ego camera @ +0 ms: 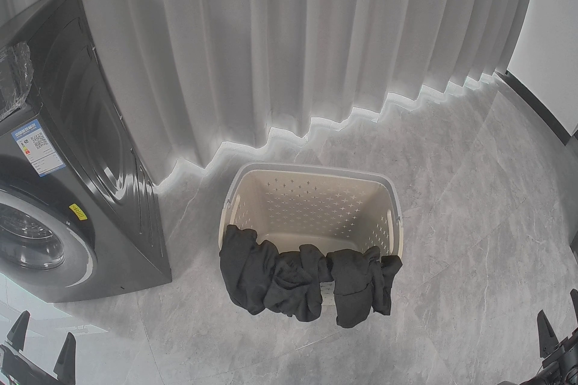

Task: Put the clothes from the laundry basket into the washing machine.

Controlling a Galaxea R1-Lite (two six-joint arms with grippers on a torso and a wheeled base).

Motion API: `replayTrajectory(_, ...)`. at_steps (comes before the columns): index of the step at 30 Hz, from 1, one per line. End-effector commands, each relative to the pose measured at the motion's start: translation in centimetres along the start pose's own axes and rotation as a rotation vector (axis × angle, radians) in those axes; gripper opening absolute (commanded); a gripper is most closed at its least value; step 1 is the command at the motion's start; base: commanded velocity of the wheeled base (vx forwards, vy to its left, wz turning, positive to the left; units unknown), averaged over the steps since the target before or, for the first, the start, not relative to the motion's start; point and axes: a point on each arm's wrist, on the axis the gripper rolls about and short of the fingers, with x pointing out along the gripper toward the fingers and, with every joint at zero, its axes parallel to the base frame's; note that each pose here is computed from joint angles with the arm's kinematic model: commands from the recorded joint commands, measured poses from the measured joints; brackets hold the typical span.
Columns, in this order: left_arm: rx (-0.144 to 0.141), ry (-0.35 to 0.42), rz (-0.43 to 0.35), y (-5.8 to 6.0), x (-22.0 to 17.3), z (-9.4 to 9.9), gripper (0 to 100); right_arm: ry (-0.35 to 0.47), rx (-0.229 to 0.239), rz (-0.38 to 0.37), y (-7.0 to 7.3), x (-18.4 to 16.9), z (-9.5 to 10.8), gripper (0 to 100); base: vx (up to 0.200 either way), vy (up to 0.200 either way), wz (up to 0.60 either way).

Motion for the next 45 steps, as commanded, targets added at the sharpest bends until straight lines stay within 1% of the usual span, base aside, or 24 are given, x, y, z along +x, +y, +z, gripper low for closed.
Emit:
replayTrajectory(1, 0.0, 0.004, 0.0, 0.0, 0.03, -0.51, 100, 0.013, -0.002, -0.008, -0.01, 0.1, -0.5, 100, 0.0, 0.0, 0.6)
replayTrajectory(5, 0.0, 0.004, 0.0, 0.0, 0.03, -0.51, 100, 0.013, -0.002, -0.006, -0.01, 0.1, -0.5, 100, 0.0, 0.0, 0.6)
replayTrajectory(20, -0.001, 0.004, 0.0, 0.0, 0.03, -0.51, 100, 0.014, -0.004, -0.006, -0.01, 0.1, -0.5, 100, 0.0, 0.0, 0.0)
replayTrajectory(26, -0.001, 0.004, 0.0, 0.0, 0.03, -0.51, 100, 0.013, -0.002, -0.003, 0.0, 0.1, -0.5, 100, 0.0, 0.0, 0.6)
replayTrajectory(41, -0.003, 0.004, 0.0, 0.0, 0.03, -0.51, 100, 0.013, -0.004, -0.003, 0.0, 0.1, -0.5, 100, 0.0, 0.0, 0.0)
replayTrajectory(45, -0.003, 0.004, 0.0, 0.0, 0.03, -0.51, 100, 0.014, -0.007, -0.005, 0.0, 0.1, -0.5, 100, 0.0, 0.0, 0.6)
